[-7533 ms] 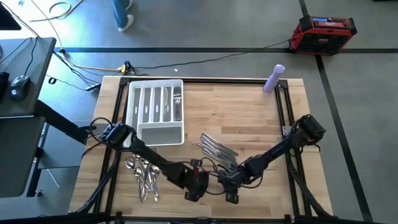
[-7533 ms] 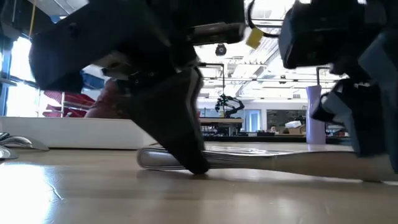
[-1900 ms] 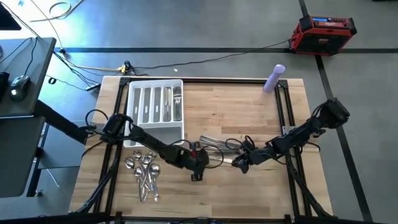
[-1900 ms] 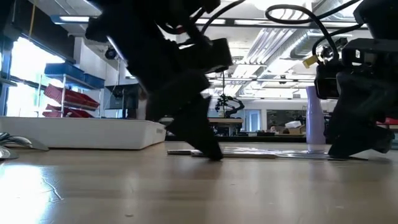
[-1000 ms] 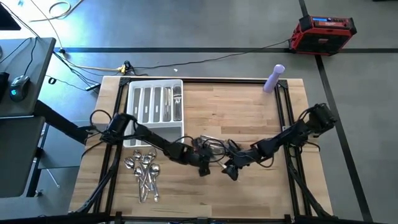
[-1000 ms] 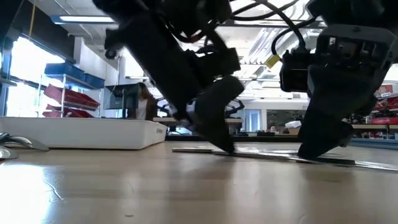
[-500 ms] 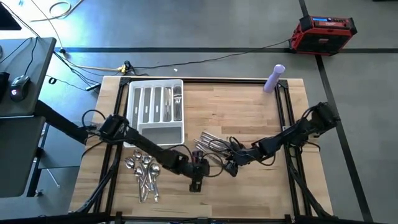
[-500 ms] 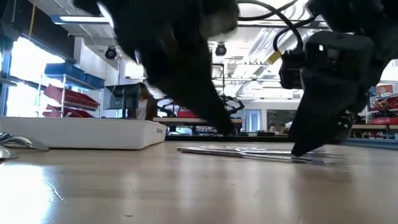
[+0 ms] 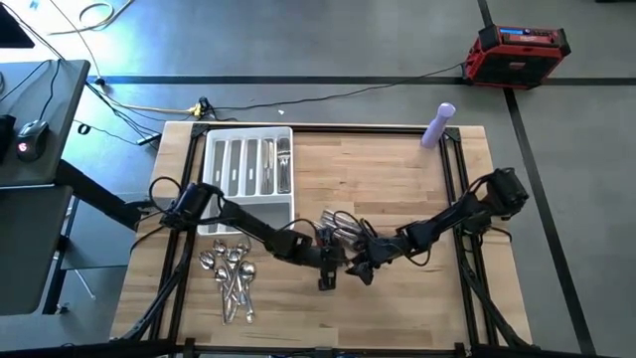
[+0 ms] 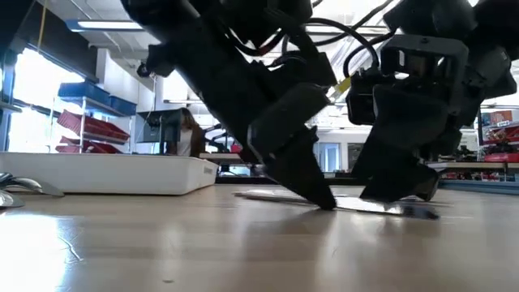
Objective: Sort silverware
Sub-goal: Put the knife in the silverware tray
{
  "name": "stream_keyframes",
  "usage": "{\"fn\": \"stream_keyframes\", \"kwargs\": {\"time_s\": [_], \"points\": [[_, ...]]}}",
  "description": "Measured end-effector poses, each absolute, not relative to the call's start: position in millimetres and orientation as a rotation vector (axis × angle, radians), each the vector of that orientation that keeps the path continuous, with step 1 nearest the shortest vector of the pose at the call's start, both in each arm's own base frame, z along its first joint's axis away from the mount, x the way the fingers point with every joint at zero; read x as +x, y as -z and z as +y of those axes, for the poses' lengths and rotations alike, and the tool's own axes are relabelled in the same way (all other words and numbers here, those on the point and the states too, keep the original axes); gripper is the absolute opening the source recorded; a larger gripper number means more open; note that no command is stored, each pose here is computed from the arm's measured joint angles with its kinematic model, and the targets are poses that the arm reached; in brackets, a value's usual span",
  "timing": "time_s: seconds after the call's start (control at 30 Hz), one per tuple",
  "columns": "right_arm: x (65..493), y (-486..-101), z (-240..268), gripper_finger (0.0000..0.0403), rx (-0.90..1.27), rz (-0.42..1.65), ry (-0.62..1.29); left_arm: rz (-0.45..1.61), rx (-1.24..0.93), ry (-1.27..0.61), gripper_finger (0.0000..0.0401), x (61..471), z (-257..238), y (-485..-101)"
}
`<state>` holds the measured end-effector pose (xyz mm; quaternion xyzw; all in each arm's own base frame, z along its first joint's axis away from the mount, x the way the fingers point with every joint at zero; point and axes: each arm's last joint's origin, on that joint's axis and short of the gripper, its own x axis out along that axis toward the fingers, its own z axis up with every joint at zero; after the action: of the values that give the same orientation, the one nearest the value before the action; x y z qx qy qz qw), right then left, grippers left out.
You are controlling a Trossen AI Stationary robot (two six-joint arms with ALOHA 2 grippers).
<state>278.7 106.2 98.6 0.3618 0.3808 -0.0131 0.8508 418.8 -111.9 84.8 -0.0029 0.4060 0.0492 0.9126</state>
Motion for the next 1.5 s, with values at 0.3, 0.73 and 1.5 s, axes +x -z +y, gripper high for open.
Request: {"fn": "stream_keyframes", "kwargs": {"time_s": [0.3,0.73,1.5], "points": [[288.4,-95.8,110.6,0.0217,0.71,0.851,0.031,0.778,-0.038,-0.124,0.0,423.0,-112.4,-82.7],[286.2,-92.8,105.6,0.0015,0.654,0.909,0.218,0.725,-0.09,-0.128,0.0,424.5,-118.0,-84.2],[288.0,-115.6,119.5,0.0001,0.336,0.987,0.109,0.892,0.265,-0.119,0.0115,381.5,-142.1,-144.9]]}}
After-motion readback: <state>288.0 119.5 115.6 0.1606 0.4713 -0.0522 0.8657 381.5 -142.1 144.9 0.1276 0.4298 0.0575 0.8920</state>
